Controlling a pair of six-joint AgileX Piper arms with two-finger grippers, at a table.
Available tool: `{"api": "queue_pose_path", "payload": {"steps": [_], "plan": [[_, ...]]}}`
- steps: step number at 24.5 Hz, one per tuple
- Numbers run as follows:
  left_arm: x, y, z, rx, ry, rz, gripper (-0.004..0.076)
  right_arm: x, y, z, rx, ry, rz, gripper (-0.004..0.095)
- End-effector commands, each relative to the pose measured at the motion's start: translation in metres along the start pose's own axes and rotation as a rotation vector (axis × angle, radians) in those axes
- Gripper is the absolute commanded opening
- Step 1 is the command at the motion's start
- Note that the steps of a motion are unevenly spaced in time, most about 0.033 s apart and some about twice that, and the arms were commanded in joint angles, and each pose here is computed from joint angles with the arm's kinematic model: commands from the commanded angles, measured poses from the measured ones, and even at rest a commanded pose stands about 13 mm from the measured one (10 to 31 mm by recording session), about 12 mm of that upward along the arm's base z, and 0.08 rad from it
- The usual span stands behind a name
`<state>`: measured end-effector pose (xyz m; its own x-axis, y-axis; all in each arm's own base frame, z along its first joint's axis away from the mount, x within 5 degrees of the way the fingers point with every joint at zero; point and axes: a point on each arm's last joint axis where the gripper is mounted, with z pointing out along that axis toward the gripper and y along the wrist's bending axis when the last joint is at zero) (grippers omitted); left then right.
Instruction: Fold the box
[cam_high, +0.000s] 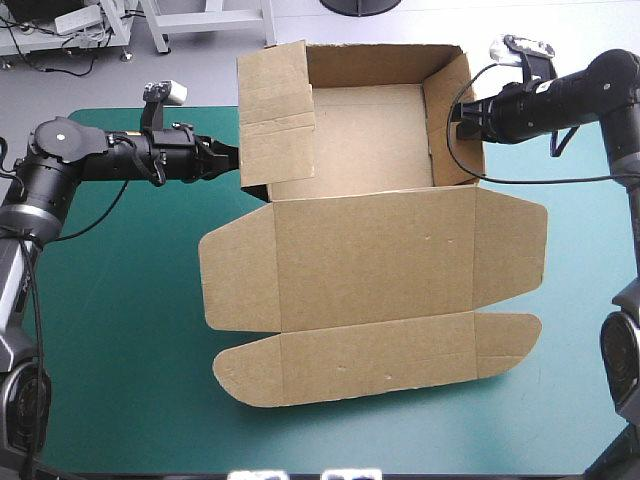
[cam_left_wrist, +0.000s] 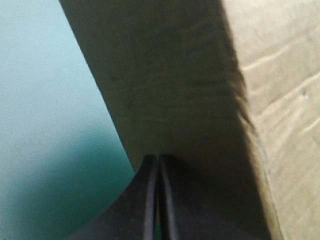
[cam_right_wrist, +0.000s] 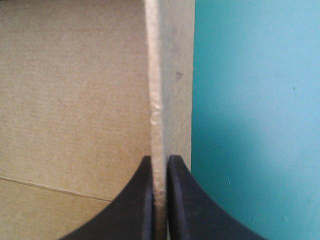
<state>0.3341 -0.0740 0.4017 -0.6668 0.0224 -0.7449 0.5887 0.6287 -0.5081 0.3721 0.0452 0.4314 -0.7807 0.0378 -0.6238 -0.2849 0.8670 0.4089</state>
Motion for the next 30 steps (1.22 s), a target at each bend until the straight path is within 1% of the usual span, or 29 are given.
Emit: {"api": "queue_pose_path", "payload": {"steps": [1, 6, 7, 8, 9, 10, 11, 12, 14, 21, 25, 30], "plan": [[-0.018, -0.023, -0.016, 0.036, -0.114, 0.009, -0.0006, -0.002, 0.021, -0.026, -0.075, -0.068, -0.014, -0.0021], [-0.023, -0.033, -0.022, 0.080, -0.119, 0.028, -0.0002, -0.002, 0.021, -0.026, -0.071, -0.068, -0.013, -0.0021], [-0.025, -0.035, -0.023, 0.089, -0.123, 0.030, 0.0013, -0.002, 0.021, -0.026, -0.067, -0.067, -0.011, -0.0021], [-0.027, -0.038, -0.025, 0.097, -0.128, 0.040, 0.0057, -0.002, 0.019, -0.026, -0.055, -0.065, -0.013, -0.0021], [-0.028, -0.039, -0.026, 0.096, -0.132, 0.033, 0.0089, -0.002, 0.020, -0.026, -0.055, -0.065, -0.014, -0.0021], [-0.029, -0.039, -0.026, 0.100, -0.141, 0.027, 0.0146, -0.002, 0.019, -0.026, -0.055, -0.065, -0.009, -0.0021], [-0.029, -0.039, -0.026, 0.102, -0.142, 0.022, 0.0175, -0.002, 0.020, -0.026, -0.055, -0.065, -0.010, -0.0021], [-0.029, -0.039, -0.026, 0.103, -0.142, 0.016, 0.0223, -0.002, 0.020, -0.026, -0.055, -0.065, -0.010, -0.0021], [-0.030, -0.038, -0.026, 0.093, -0.157, -0.004, 0.0265, -0.002, 0.020, -0.026, -0.055, -0.065, -0.010, -0.0021], [-0.033, -0.037, -0.026, 0.077, -0.184, -0.037, 0.0284, -0.001, 0.027, -0.022, -0.055, -0.058, -0.023, -0.0021], [-0.034, -0.036, -0.027, 0.075, -0.190, -0.060, 0.0347, 0.000, 0.033, -0.018, -0.032, -0.057, -0.034, -0.0021], [-0.034, -0.036, -0.027, 0.070, -0.195, -0.064, 0.0419, 0.001, 0.038, -0.015, -0.029, -0.052, -0.038, -0.0021]]}}
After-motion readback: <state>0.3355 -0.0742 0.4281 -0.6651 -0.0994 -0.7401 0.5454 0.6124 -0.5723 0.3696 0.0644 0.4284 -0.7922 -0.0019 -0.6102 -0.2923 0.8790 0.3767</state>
